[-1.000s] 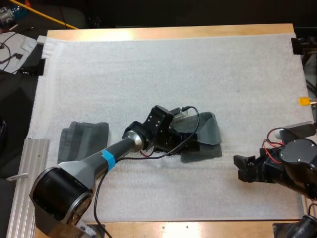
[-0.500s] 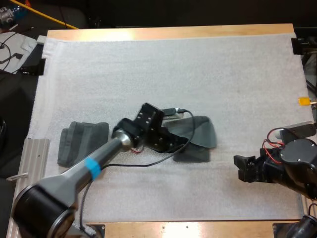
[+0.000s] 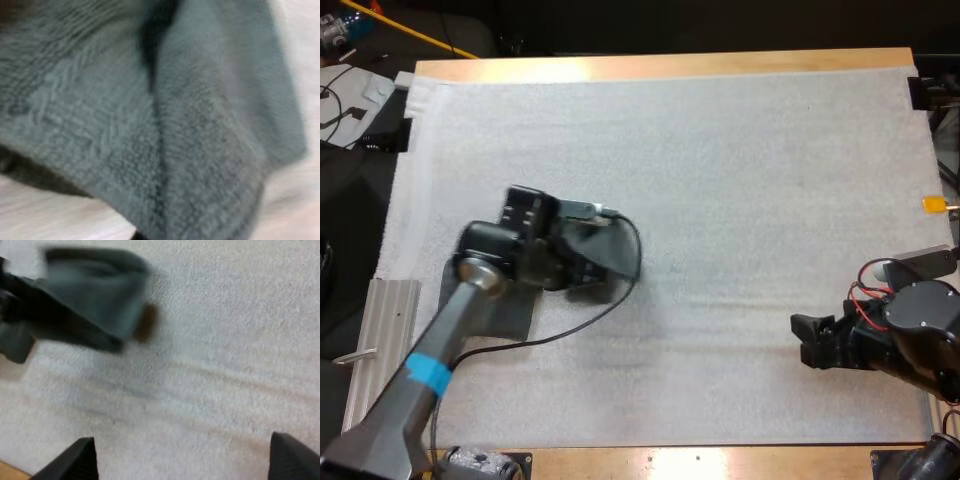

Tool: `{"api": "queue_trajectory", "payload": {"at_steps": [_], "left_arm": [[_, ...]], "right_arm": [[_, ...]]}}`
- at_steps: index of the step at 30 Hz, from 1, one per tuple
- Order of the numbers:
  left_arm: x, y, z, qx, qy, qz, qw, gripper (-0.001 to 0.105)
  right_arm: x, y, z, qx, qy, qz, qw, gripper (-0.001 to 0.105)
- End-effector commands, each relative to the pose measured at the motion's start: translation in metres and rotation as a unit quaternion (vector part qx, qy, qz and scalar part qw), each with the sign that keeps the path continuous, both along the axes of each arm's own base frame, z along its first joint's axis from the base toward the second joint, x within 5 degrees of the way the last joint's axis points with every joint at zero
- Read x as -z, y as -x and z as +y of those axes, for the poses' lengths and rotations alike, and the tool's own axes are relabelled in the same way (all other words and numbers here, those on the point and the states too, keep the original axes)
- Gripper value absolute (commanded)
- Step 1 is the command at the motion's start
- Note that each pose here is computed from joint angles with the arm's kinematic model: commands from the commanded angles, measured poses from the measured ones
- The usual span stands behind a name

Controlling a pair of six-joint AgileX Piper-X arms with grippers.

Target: Pick towel from pile, fold and stack

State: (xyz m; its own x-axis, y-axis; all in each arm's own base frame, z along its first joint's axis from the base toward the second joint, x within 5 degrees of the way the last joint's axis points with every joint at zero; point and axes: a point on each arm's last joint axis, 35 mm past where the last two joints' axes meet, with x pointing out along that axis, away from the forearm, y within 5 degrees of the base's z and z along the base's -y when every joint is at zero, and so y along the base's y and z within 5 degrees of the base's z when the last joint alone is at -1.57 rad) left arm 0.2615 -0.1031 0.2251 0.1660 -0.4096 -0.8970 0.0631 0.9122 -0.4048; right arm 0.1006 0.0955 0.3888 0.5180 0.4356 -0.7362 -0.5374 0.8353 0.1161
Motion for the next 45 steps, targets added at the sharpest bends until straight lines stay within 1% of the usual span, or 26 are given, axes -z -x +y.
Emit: {"api": "queue_trajectory", "payload": {"at_steps": [1,4,6,9,15,16,17,25,34,35,37,38,40,41,42,43,44,45], "left_arm": [[-0.018,0.01,0.035,0.021,-0.12,-0.005,0.9925,0.0],[-0.029,0.01,0.059,0.001,-0.17,-0.009,0.9854,0.0],[-0.034,0.01,0.073,-0.015,-0.186,-0.011,0.9824,0.0],[-0.039,0.011,0.092,-0.038,-0.195,-0.009,0.98,0.0],[-0.037,0.012,0.118,-0.072,-0.213,0.005,0.9744,0.0],[-0.035,0.012,0.115,-0.067,-0.212,0.007,0.9749,0.0],[-0.034,0.012,0.117,-0.072,-0.217,0.011,0.9735,0.0],[-0.033,0.014,0.143,-0.123,-0.233,0.023,0.9645,0.0],[-0.032,0.013,0.146,-0.127,-0.255,0.023,0.9583,0.001],[-0.03,0.012,0.146,-0.126,-0.258,0.024,0.9577,0.002],[-0.027,0.011,0.146,-0.126,-0.264,0.029,0.9559,0.013],[-0.029,0.012,0.148,-0.129,-0.268,0.025,0.9544,0.021],[-0.028,0.011,0.148,-0.132,-0.275,0.026,0.9521,0.04],[-0.029,0.011,0.147,-0.129,-0.272,0.026,0.9533,0.043],[-0.029,0.011,0.147,-0.128,-0.271,0.026,0.9537,0.044],[-0.034,0.012,0.148,-0.133,-0.287,0.02,0.9484,0.059],[-0.035,0.012,0.149,-0.137,-0.297,0.02,0.9448,0.062],[-0.037,0.013,0.15,-0.14,-0.305,0.018,0.9418,0.063]], "right_arm": [[-0.001,0.001,-0.001,0.001,-0.002,-0.001,1.0,0.067],[-0.001,0.002,-0.001,0.0,-0.002,-0.001,1.0,0.067],[-0.001,0.002,-0.001,0.0,-0.003,-0.001,1.0,0.067],[-0.002,0.002,-0.002,0.0,-0.005,-0.003,1.0,0.067],[-0.003,0.002,-0.002,-0.001,-0.005,-0.004,1.0,0.067],[-0.001,0.001,-0.001,-0.001,0.0,-0.001,1.0,0.067],[-0.001,0.0,0.0,-0.001,0.0,0.0,1.0,0.067],[0.0,0.001,0.0,-0.006,-0.002,0.006,1.0,0.067],[-0.001,0.002,0.003,-0.033,-0.033,0.024,0.999,0.067],[-0.002,0.002,0.003,-0.035,-0.038,0.025,0.998,0.067],[-0.003,0.002,0.005,-0.04,-0.043,0.028,0.998,0.067],[-0.002,0.001,0.006,-0.043,-0.043,0.031,0.998,0.067],[-0.003,0.001,0.006,-0.047,-0.05,0.031,0.997,0.067],[-0.003,0.002,0.005,-0.043,-0.043,0.027,0.998,0.067],[-0.003,0.002,0.004,-0.041,-0.041,0.026,0.998,0.066],[-0.003,0.002,0.004,-0.041,-0.041,0.026,0.998,0.067],[-0.003,0.002,0.004,-0.041,-0.042,0.026,0.998,0.067],[-0.004,0.003,0.004,-0.043,-0.043,0.025,0.998,0.067]]}}
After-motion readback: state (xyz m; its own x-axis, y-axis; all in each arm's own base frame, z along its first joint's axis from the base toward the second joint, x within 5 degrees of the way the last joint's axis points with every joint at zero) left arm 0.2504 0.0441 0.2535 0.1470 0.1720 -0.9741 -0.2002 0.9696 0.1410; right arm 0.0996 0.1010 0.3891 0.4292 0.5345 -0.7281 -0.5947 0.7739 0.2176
